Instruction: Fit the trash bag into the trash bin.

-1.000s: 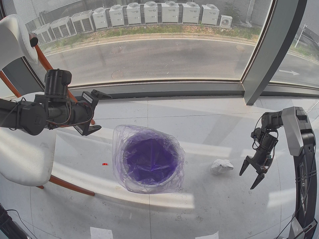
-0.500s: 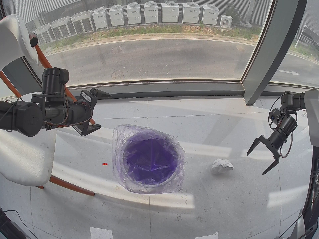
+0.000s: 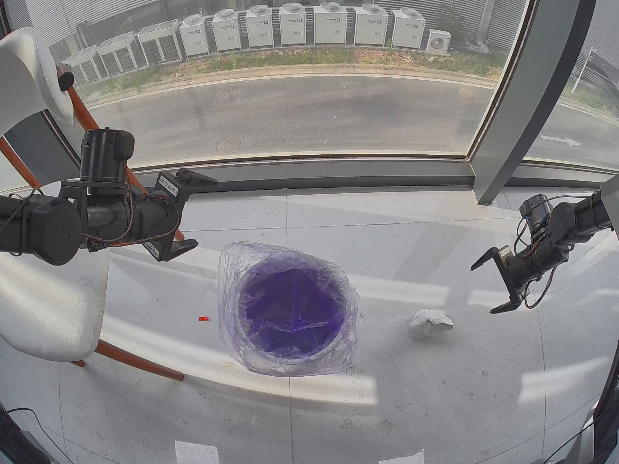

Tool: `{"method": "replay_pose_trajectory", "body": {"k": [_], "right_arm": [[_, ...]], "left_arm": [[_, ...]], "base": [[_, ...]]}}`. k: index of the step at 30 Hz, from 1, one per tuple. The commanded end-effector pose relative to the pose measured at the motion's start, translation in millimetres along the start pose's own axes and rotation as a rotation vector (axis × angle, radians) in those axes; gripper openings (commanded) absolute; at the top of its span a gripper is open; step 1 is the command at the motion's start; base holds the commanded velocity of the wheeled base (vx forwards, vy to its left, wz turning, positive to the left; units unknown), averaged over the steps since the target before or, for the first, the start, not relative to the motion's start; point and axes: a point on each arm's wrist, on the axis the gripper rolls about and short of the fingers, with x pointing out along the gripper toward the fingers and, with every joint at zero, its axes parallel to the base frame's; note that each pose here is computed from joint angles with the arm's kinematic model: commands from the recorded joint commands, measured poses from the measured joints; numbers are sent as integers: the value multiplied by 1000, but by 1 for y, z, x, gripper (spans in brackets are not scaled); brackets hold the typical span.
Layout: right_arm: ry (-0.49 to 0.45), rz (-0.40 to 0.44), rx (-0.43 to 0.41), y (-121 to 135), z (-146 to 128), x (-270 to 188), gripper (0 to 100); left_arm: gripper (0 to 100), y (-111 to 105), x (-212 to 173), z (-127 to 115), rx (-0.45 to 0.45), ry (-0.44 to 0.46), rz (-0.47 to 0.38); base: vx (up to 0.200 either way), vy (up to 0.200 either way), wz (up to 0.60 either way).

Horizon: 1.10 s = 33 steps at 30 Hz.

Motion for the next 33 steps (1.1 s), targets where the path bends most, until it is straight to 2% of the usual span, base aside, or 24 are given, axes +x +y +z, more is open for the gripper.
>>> {"method": "replay_pose_trajectory", "body": {"k": [1,3,6,8,11,14,21,24,27,29,30,31,33], "right_arm": [[-304,421,142,-21,-40,34,100],[-317,407,97,-23,-38,40,100],[-342,368,-40,-29,-39,44,100],[-339,337,-91,-35,-43,48,100],[-321,298,-97,-41,-52,57,100],[-365,242,-71,-48,-47,72,100],[-404,298,-54,-43,-41,77,100],[-408,289,-66,-43,-41,83,100],[-415,265,-118,-47,-39,85,100],[-423,238,-219,-49,-36,82,100],[-422,233,-229,-50,-36,82,100],[-437,196,-367,-54,-29,83,100],[-447,151,-577,-59,-19,85,100]], "left_arm": [[100,-5,-2,-2,10,-1,-18],[100,-4,-2,-2,9,2,-15],[100,-4,-2,-2,9,2,-15],[100,-4,-2,-2,9,1,-14],[100,-4,-1,-3,11,2,-13],[100,-4,-1,-3,11,2,-13],[100,-4,0,-3,10,3,-12],[100,-5,0,-2,11,2,-15],[100,-6,0,-2,14,-1,-18],[100,-7,0,-1,17,-7,-32],[100,-7,0,-1,17,-7,-32],[100,-7,0,-1,19,-12,-45],[100,-7,0,-1,20,-13,-47]], "base": [[0,0,0],[0,0,0],[0,0,0],[0,0,0],[0,0,0],[0,0,0],[0,0,0],[0,0,0],[0,0,0],[0,0,0],[0,0,0],[0,0,0],[0,0,0]]}}
